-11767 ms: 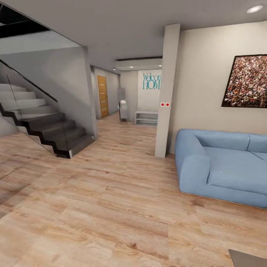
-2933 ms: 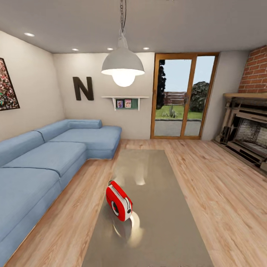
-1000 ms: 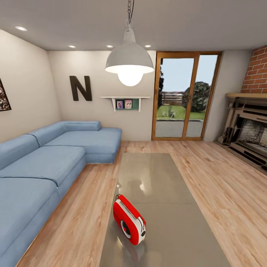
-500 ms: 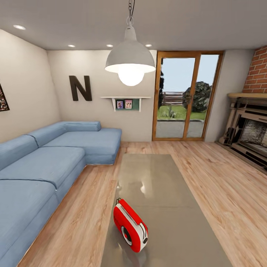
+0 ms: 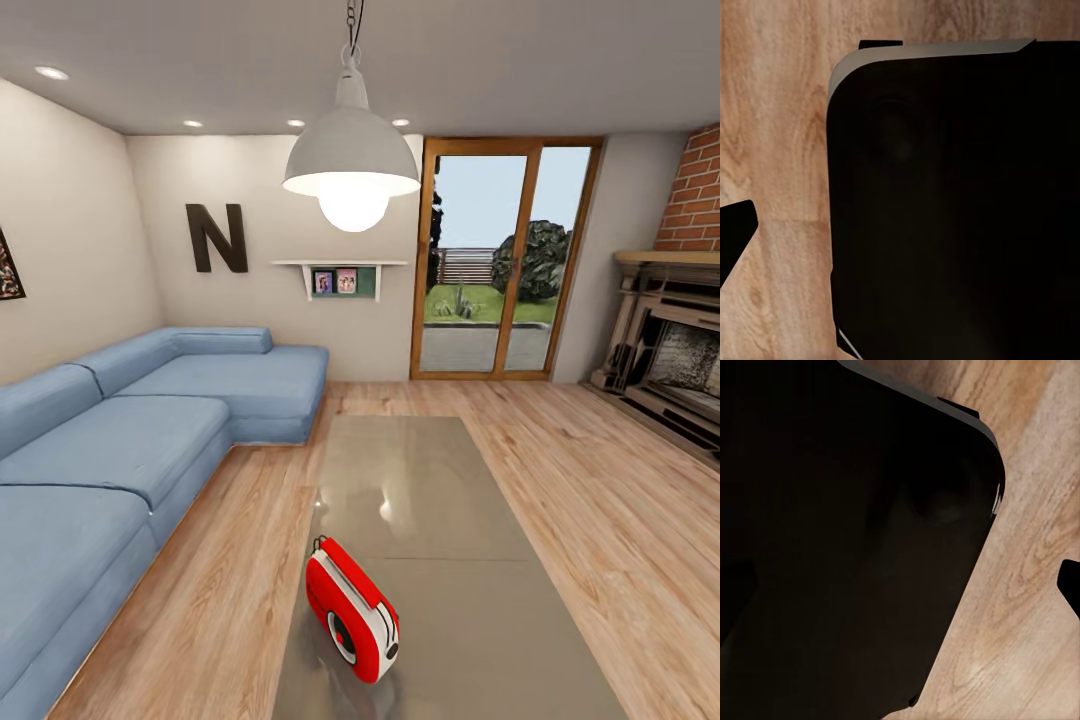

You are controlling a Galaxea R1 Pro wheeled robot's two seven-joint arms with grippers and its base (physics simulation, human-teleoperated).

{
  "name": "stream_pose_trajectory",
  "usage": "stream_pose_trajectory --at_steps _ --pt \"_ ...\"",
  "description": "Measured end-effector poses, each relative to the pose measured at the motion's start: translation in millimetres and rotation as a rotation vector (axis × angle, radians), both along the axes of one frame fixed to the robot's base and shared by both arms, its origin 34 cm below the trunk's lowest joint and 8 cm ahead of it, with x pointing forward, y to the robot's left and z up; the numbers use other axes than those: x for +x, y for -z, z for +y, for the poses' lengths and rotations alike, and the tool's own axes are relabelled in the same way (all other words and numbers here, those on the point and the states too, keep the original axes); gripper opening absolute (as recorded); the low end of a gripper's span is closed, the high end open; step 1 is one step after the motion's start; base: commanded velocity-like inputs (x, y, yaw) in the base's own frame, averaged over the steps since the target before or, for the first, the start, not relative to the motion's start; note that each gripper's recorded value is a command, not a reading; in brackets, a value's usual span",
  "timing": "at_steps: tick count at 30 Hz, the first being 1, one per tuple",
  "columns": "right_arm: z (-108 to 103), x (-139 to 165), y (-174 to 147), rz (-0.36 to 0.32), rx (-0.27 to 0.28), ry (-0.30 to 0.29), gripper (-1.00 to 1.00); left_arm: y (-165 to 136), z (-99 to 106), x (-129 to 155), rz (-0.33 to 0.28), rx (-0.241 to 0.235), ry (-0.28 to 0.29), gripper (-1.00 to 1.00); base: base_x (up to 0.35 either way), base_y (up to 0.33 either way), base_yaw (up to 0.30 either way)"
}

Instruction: Turn on the radio receiver that's on the table in the living room.

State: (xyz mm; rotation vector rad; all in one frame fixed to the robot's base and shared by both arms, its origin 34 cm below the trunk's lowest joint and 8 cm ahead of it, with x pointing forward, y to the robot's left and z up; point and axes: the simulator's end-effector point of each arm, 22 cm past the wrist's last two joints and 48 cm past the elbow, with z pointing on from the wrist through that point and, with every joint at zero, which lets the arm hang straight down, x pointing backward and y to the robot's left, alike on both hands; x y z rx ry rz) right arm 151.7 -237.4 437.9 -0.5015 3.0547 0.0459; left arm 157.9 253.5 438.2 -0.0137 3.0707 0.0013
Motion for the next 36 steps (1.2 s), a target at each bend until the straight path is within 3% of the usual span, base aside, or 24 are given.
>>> stream_pose_trajectory --at_steps 10,36 --pt "0.0 0.1 0.0 0.000 0.000 0.000 1.00 0.0 0.3 -0.1 0.000 0.000 0.001 1.00 0.000 0.000 0.000" --pt "0.0 0.2 -42.2 0.001 0.000 0.001 1.00 -42.2 -0.2 0.1 0.001 -0.001 0.002 1.00 0.000 0.000 0.000"
